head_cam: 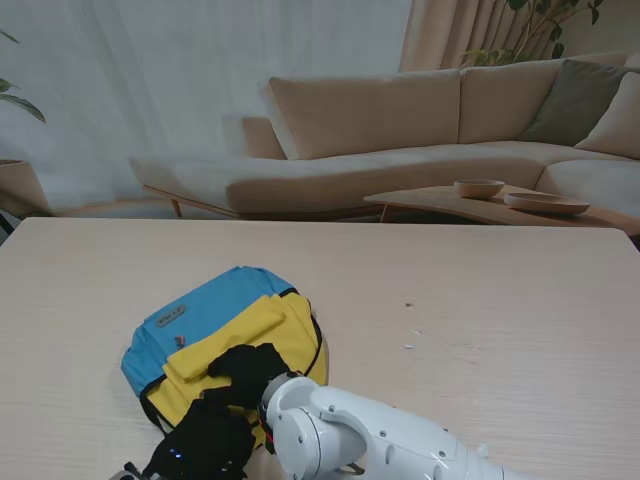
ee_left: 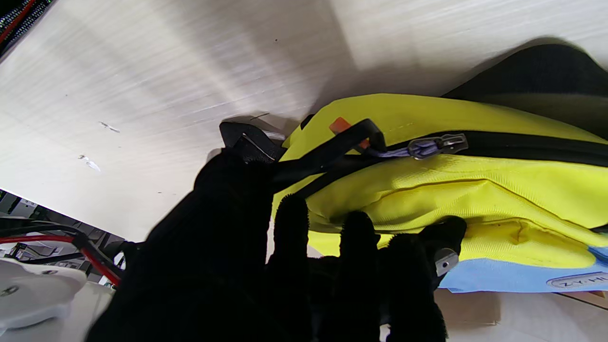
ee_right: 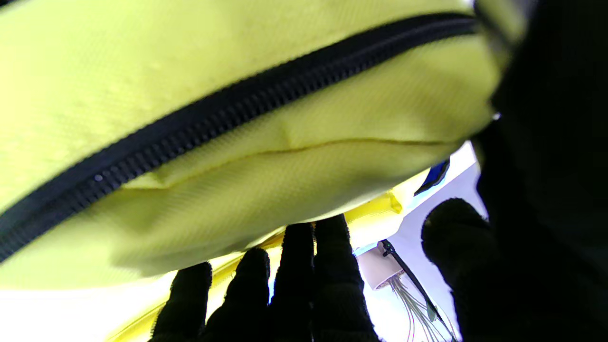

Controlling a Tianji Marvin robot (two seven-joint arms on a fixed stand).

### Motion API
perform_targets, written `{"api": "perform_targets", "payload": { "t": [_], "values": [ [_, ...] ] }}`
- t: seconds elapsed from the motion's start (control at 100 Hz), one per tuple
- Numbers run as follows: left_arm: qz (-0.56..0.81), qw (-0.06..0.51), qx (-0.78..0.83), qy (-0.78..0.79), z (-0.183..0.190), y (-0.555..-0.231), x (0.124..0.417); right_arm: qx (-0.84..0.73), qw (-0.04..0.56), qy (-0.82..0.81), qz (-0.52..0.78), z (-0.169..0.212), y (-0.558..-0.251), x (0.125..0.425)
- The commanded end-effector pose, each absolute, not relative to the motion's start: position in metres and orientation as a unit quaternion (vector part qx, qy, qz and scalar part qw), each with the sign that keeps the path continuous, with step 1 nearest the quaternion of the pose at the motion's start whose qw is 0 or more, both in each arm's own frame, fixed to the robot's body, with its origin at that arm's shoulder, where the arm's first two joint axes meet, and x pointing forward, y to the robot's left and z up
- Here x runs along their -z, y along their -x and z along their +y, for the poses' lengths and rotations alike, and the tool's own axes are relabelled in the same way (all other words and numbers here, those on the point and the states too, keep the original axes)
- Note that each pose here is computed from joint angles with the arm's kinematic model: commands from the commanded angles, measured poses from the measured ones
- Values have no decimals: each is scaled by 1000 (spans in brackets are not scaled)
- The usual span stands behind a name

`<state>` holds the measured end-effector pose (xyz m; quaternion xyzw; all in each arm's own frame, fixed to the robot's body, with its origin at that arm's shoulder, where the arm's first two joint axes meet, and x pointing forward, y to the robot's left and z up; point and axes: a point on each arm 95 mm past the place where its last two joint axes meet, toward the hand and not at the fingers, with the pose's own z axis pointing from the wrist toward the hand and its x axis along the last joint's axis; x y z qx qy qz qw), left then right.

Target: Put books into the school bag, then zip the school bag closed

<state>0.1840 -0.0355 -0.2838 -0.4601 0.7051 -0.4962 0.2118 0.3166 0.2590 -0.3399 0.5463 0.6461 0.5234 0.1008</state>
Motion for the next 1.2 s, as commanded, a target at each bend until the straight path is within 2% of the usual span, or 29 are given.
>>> {"api": "perform_targets", "payload": {
  "t": [0.0, 0.2, 0.48, 0.72, 0.93, 1.19],
  "values": [
    [704, 209, 497, 462, -37, -181, 279, -486, 94, -565, 661, 250, -309, 367],
    [693, 223, 499, 470, -31, -181, 280, -509, 78, -569, 642, 246, -305, 356],
    [672, 249, 508, 477, -16, -184, 280, -577, 52, -556, 597, 242, -296, 319],
    [668, 263, 502, 483, -3, -188, 278, -617, 36, -546, 566, 222, -296, 299],
    [667, 275, 492, 487, 10, -190, 277, -633, 22, -522, 571, 193, -287, 291],
    [663, 278, 496, 488, 19, -190, 277, -634, -6, -514, 578, 166, -264, 301]
  ]
}}
